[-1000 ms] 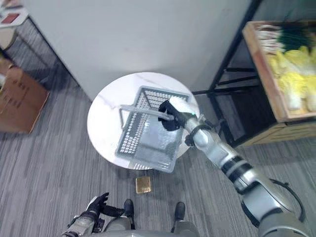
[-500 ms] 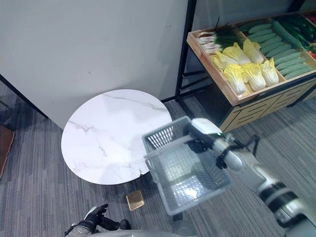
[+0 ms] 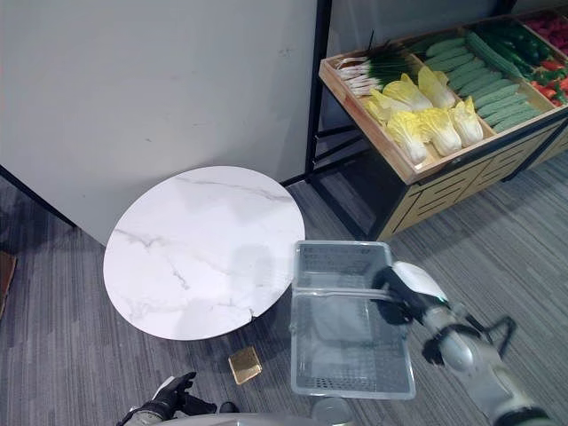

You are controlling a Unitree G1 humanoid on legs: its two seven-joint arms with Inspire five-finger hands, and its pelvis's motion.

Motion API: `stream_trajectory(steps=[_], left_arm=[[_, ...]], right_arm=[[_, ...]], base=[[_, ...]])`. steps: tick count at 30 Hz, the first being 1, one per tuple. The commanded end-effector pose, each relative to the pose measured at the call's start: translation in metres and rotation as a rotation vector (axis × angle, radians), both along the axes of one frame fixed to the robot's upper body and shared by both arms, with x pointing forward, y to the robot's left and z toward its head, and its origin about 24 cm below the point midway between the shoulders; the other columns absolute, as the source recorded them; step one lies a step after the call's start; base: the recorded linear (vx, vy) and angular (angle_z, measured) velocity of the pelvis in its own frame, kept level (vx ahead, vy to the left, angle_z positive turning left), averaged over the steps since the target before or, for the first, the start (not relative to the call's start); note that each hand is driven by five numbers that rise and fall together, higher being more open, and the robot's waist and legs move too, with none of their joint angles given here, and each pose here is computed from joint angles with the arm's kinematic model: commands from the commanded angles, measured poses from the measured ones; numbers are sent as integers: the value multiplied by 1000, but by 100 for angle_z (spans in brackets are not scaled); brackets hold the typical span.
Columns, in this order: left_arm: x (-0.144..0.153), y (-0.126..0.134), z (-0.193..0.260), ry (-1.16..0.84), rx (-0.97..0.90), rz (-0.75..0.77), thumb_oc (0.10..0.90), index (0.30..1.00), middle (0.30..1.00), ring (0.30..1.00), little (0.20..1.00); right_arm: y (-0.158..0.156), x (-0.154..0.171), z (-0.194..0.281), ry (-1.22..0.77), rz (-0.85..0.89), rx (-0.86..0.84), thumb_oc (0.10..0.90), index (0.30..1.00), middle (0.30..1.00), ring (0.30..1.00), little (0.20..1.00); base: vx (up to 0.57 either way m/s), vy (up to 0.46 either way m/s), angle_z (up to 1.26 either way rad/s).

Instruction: Get the vegetables into the basket

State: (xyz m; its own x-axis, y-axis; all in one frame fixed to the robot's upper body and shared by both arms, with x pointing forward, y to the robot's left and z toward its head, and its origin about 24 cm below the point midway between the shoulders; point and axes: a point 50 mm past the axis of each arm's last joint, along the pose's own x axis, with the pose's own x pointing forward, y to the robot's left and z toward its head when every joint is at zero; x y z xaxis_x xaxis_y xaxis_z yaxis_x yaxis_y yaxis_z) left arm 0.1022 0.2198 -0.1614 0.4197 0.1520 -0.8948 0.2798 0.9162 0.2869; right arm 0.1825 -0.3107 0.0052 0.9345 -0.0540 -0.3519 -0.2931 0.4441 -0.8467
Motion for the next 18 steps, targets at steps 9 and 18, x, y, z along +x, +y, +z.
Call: stream_trajectory(steps=[9,18], left_arm=[[19,21,12,-77,69,-81,900,1000,1000,1000,1000],[17,26,14,-80,59,-76,900,1000,1000,1000,1000]], right_arm=[[13,56,56,-442,-38,47,400,300,300,300,300],[14,55,57,-449,-32,36,400,300,300,300,300]], base=[[-133,63,-64],[-54,-74,-66]])
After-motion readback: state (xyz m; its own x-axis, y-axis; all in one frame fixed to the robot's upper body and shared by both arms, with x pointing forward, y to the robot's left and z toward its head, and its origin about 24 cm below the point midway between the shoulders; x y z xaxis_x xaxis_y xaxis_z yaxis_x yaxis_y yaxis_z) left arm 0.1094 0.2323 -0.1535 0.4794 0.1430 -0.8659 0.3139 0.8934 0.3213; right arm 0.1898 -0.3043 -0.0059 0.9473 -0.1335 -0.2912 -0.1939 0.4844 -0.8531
